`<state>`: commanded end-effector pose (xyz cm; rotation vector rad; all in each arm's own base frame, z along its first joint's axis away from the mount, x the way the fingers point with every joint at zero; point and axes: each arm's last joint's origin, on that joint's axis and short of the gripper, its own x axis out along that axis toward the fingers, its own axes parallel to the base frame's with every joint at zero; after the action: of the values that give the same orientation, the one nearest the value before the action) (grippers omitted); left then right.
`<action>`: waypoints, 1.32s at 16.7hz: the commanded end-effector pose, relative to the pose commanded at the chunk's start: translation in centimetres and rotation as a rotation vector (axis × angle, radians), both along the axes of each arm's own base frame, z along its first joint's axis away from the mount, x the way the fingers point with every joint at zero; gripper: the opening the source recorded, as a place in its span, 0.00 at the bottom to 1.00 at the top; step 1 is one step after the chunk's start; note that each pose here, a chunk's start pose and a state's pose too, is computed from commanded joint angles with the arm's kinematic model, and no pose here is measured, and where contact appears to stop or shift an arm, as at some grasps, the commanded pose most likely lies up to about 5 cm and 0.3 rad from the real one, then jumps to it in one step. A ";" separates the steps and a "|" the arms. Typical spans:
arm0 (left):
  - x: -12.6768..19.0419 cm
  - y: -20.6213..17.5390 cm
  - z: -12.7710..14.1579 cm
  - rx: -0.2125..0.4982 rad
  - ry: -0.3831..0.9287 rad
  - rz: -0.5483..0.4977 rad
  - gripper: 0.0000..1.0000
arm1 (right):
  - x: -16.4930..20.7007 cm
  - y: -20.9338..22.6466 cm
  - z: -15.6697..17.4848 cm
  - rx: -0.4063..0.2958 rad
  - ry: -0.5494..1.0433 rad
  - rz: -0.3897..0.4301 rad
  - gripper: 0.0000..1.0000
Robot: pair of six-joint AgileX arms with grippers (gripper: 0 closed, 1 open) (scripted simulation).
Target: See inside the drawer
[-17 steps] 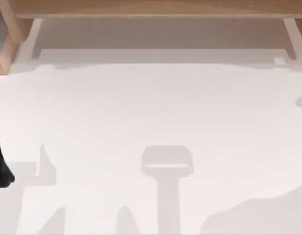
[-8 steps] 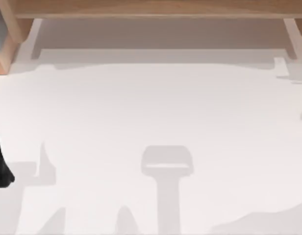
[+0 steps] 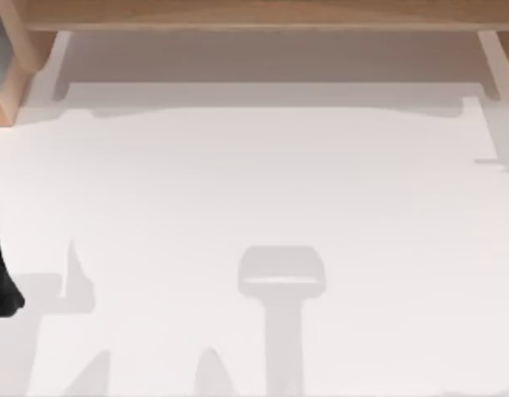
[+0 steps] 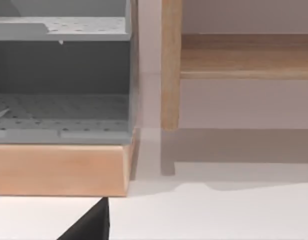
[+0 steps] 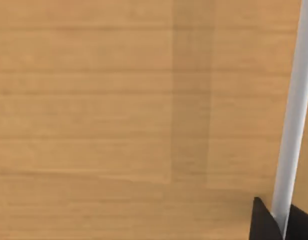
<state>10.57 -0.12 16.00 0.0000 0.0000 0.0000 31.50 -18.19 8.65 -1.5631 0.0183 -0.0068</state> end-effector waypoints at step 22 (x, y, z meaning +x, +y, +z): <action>0.0 0.0 0.0 0.000 0.000 0.000 1.00 | -7.4 0.2 0.0 -0.001 -0.001 0.002 0.15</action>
<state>10.57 -0.12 16.00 0.0000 0.0000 0.0000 24.07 -17.98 8.65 -1.5642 0.0157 -0.0059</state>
